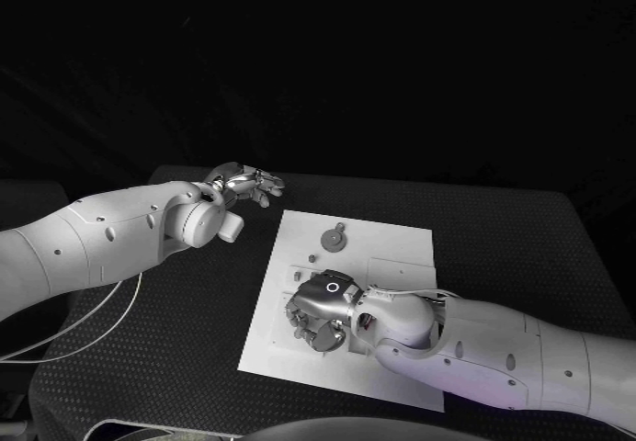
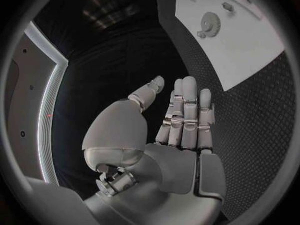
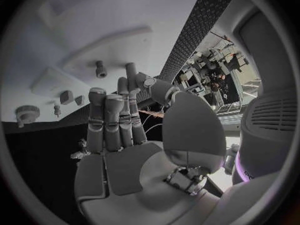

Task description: Assemble the parts on the task board

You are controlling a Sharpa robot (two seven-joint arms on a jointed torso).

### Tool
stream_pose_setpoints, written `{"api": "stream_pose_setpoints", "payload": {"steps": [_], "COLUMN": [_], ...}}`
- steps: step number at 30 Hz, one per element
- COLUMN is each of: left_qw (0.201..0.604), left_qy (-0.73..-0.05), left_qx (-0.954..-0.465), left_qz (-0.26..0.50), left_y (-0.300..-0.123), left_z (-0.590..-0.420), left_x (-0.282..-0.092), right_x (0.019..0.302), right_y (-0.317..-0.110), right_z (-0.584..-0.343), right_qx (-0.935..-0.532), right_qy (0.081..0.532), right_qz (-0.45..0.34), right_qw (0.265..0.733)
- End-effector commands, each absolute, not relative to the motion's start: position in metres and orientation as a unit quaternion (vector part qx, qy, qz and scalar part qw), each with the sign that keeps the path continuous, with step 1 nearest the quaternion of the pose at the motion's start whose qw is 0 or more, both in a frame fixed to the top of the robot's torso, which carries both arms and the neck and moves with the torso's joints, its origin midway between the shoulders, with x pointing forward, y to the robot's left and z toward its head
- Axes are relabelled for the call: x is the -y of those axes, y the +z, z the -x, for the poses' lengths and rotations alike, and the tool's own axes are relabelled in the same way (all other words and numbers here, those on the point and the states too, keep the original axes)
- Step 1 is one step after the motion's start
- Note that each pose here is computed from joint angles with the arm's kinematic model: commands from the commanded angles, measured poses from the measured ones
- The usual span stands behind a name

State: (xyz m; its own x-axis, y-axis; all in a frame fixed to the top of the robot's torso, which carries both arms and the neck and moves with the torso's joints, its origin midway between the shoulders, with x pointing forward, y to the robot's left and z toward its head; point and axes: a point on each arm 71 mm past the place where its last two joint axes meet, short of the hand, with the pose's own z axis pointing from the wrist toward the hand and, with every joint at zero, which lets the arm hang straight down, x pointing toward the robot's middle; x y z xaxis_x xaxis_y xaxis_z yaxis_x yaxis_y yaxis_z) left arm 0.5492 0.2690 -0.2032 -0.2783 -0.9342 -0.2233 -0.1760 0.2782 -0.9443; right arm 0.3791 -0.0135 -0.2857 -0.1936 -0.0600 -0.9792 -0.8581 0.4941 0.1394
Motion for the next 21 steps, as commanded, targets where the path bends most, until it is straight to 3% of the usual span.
{"api": "stream_pose_setpoints", "payload": {"steps": [1, 21], "left_qw": [0.431, 0.428], "left_qy": [-0.441, -0.442], "left_qx": [-0.671, -0.673], "left_qz": [0.412, 0.411], "left_y": [-0.2025, -0.2028], "left_z": [-0.5491, -0.5489], "left_x": [-0.2668, -0.2658], "right_x": [0.0129, 0.0074], "right_y": [-0.2882, -0.2952], "right_z": [-0.3781, -0.3726], "right_qx": [-0.678, -0.687], "right_qy": [0.363, 0.372], "right_qz": [0.352, 0.347], "right_qw": [0.534, 0.519]}}
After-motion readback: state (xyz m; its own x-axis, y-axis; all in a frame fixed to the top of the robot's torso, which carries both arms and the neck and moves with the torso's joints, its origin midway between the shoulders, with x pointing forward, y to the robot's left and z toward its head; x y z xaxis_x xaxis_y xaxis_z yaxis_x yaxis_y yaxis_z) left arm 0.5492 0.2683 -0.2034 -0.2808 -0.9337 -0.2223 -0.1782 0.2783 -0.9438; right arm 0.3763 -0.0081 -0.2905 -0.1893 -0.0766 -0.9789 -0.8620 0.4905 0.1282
